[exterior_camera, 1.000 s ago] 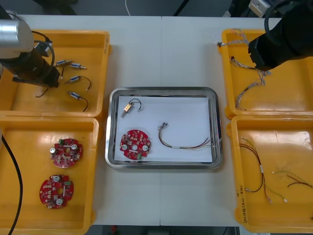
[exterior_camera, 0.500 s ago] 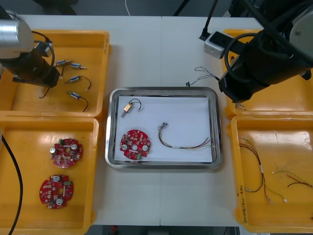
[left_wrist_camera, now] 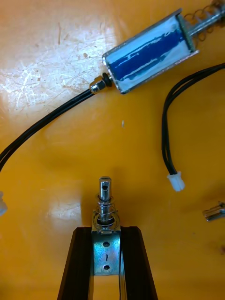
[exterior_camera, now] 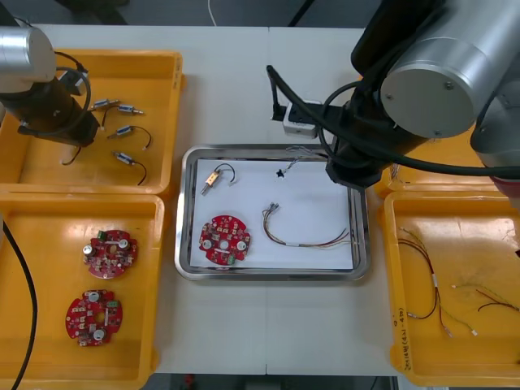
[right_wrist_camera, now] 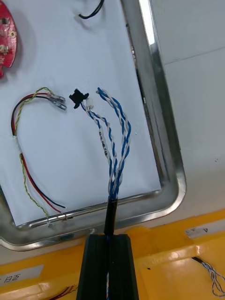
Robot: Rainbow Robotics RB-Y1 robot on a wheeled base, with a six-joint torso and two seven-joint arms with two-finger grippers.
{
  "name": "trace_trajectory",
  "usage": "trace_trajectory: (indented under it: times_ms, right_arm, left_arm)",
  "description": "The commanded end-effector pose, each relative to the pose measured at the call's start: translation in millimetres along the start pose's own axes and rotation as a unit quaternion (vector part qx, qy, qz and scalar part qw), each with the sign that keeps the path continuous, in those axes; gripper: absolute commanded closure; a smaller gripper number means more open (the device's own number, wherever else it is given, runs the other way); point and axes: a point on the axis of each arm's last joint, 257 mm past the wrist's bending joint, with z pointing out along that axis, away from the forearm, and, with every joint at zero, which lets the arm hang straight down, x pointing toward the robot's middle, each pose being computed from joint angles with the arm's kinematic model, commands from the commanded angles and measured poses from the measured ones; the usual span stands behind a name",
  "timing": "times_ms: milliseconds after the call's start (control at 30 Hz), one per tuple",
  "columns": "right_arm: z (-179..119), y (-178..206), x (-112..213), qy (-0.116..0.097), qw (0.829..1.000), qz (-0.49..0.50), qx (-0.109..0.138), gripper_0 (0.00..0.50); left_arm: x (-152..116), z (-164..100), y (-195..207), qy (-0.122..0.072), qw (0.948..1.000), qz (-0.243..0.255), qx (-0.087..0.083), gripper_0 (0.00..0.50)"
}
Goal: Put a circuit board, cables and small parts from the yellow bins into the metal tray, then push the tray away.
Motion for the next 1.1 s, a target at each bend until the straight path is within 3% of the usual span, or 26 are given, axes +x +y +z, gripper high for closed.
trace_trajectory:
  times_ms: [33,133,333,533,767,1100]
  right_arm:
    - [5.1,4.8,-10.4,0.015,0.998,-0.067,-0.001,0.500]
    - [16.2,10.9,-7.5,0.026,0.996,-0.085,-0.011,0.500]
    - [34.2,15.6,-23.3,0.010,0.996,-0.093,-0.009,0.500]
    - [51.2,16.1,-32.3,-0.002,0.996,-0.083,-0.022,0.500]
    - [79.4,12.6,-32.0,0.004,0.996,-0.091,-0.012,0.500]
    - [102.9,12.8,-23.4,0.014,0.996,-0.090,-0.019,0.500]
  left_arm:
    - [-36.2,-43.5,12.2,-0.039,0.9986,0.033,-0.011,0.500]
    - [-35.2,-49.6,12.2,-0.036,0.9987,0.033,-0.013,0.500]
    - [-31.4,-63.2,13.5,-0.036,0.9985,0.035,-0.021,0.500]
    - [-21.7,-76.2,9.0,-0.029,0.9986,0.037,-0.025,0.500]
    - [-7.7,-89.3,2.3,-0.021,0.9986,0.039,-0.030,0.499]
    - [5.8,-104.0,-8.1,-0.023,0.9986,0.037,-0.031,0.500]
